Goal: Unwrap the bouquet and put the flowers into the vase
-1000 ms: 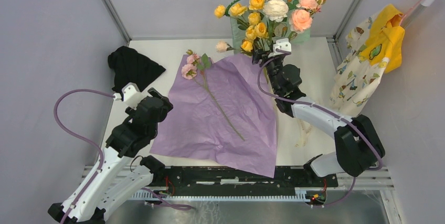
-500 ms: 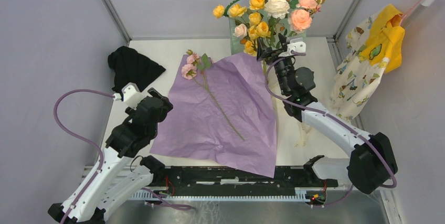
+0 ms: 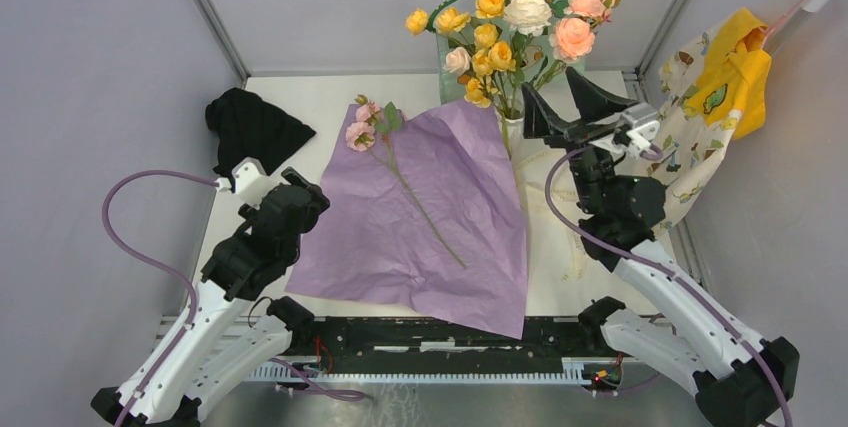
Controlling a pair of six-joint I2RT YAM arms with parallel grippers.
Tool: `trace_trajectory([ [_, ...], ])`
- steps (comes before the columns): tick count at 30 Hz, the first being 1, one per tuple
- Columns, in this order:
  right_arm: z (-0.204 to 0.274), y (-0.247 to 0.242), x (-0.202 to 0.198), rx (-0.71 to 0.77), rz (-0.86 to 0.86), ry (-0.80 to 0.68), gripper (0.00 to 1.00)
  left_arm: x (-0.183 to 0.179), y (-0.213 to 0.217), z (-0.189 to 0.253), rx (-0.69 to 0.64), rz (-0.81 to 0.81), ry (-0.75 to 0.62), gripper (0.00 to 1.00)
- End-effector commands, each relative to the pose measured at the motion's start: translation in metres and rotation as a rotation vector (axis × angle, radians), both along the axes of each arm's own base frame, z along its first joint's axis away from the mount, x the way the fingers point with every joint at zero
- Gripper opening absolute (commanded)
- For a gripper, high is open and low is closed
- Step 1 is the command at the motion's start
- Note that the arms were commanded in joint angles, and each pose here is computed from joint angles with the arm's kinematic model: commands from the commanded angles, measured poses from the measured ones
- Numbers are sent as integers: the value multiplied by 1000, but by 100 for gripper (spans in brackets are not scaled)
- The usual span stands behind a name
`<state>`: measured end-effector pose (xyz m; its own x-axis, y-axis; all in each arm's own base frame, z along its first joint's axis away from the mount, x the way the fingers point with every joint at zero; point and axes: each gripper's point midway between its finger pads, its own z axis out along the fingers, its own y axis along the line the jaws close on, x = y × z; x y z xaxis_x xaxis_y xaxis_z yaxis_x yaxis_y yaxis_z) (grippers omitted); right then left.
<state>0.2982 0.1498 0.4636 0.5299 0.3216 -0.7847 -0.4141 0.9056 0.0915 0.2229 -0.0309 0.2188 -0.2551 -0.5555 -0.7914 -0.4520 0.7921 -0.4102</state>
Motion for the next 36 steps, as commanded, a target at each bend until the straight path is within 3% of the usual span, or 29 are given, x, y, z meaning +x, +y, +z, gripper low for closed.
trace_trajectory([
  [1,39,15,-49,15,207,-137,84,4,3,15,-4,18,-54,82],
  [9,65,84,-94,-99,657,-179,84,0,18,37,21,76,-96,82],
  [18,-4,224,-85,-437,834,82,83,-9,38,63,46,152,-143,82],
  [22,-69,268,-42,-563,732,339,82,-16,47,66,45,189,-154,83],
  [26,-167,292,5,-695,603,612,80,-25,58,70,33,236,-177,83],
  [31,-263,311,50,-807,446,844,75,-30,62,71,22,246,-193,83],
  [36,-328,311,76,-890,324,998,68,-33,62,67,17,237,-185,83],
])
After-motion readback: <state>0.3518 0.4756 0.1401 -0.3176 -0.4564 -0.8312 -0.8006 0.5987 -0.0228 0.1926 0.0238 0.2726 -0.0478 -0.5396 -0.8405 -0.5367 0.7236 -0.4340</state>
